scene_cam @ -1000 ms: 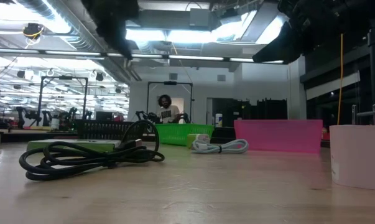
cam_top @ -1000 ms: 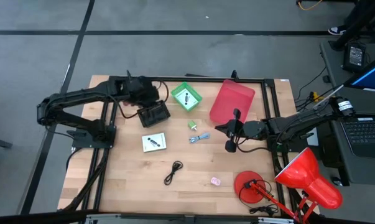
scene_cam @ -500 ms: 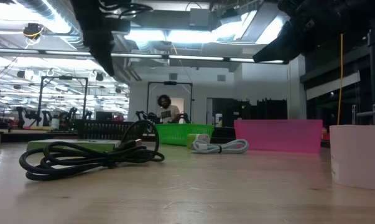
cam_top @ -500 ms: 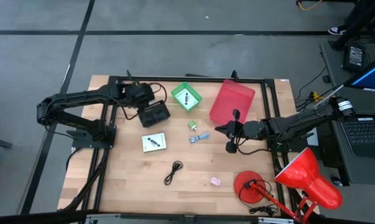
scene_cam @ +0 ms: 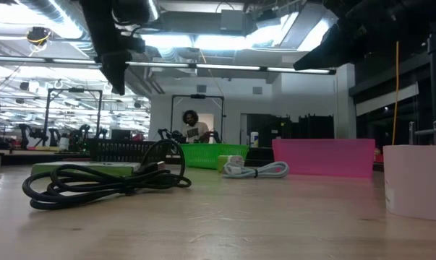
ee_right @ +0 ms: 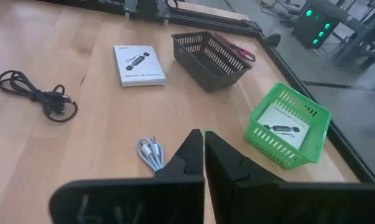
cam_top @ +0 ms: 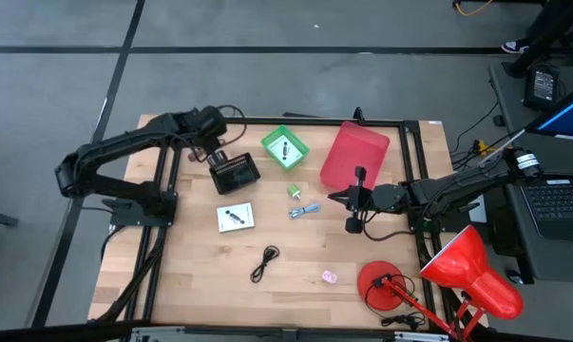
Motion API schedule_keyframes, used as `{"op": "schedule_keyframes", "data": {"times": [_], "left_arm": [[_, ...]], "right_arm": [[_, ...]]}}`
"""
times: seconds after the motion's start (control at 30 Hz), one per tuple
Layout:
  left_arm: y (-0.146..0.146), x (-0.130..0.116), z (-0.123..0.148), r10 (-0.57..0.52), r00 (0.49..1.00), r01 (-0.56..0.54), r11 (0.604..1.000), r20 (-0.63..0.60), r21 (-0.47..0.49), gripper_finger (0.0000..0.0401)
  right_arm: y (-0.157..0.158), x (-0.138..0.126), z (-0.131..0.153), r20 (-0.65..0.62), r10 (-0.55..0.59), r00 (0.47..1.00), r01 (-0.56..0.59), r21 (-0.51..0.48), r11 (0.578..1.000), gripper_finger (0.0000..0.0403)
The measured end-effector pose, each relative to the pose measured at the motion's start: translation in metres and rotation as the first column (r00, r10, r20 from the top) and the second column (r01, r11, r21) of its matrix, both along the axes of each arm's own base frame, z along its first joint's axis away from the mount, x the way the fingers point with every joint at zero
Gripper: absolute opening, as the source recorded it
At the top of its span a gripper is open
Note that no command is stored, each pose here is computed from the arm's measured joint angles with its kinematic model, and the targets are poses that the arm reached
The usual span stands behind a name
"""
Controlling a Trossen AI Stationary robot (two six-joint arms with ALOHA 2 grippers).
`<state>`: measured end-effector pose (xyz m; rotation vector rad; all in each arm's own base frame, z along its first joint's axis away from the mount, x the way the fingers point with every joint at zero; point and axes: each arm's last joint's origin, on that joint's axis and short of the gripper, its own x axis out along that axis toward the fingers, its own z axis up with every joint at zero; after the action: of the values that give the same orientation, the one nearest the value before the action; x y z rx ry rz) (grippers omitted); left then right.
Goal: Pick and place items into bin
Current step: Put the pink charger cable into the pink bin
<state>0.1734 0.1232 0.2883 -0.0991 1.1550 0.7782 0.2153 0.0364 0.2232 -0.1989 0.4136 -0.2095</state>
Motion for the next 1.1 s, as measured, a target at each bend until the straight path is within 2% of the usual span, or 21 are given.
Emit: {"op": "schedule_keyframes", "data": {"times": [0.17,0.33,0.43,0.6,0.77,0.93,1.1], "left_arm": [[0.014,-0.012,-0.007,0.080,0.997,-0.080,0.997,-0.010,-0.022,0.0113],[0.020,-0.025,-0.036,0.111,0.991,-0.116,0.991,-0.075,-0.069,0.0134],[0.020,-0.032,-0.056,0.087,0.990,-0.100,0.988,-0.107,-0.121,0.0136],[0.027,-0.041,-0.078,0.072,0.994,-0.083,0.987,-0.085,-0.141,0.0134],[0.037,-0.047,-0.080,0.096,0.995,-0.100,0.985,-0.032,-0.143,0.0136],[0.043,-0.054,-0.082,0.140,0.990,-0.143,0.978,-0.030,-0.154,0.0133],[0.051,-0.053,-0.095,0.130,0.990,-0.140,0.966,-0.060,-0.217,0.0132]], "right_arm": [[0.000,0.000,0.000,-0.001,0.002,1.000,-0.002,-0.007,1.000,0.0000],[0.000,0.000,0.000,-0.001,0.003,1.000,-0.003,-0.007,1.000,0.0000],[0.000,0.000,0.000,-0.001,0.004,1.000,-0.004,-0.009,1.000,0.0000],[0.000,0.001,0.002,0.016,0.012,1.000,-0.011,-0.024,1.000,0.0000],[0.000,0.002,0.004,0.036,0.015,0.999,-0.014,-0.028,1.000,0.0000],[0.001,0.003,0.006,0.051,0.029,0.998,-0.026,-0.058,0.998,0.0000],[0.000,0.003,0.006,0.048,0.030,0.998,-0.026,-0.070,0.997,0.0000]]}}
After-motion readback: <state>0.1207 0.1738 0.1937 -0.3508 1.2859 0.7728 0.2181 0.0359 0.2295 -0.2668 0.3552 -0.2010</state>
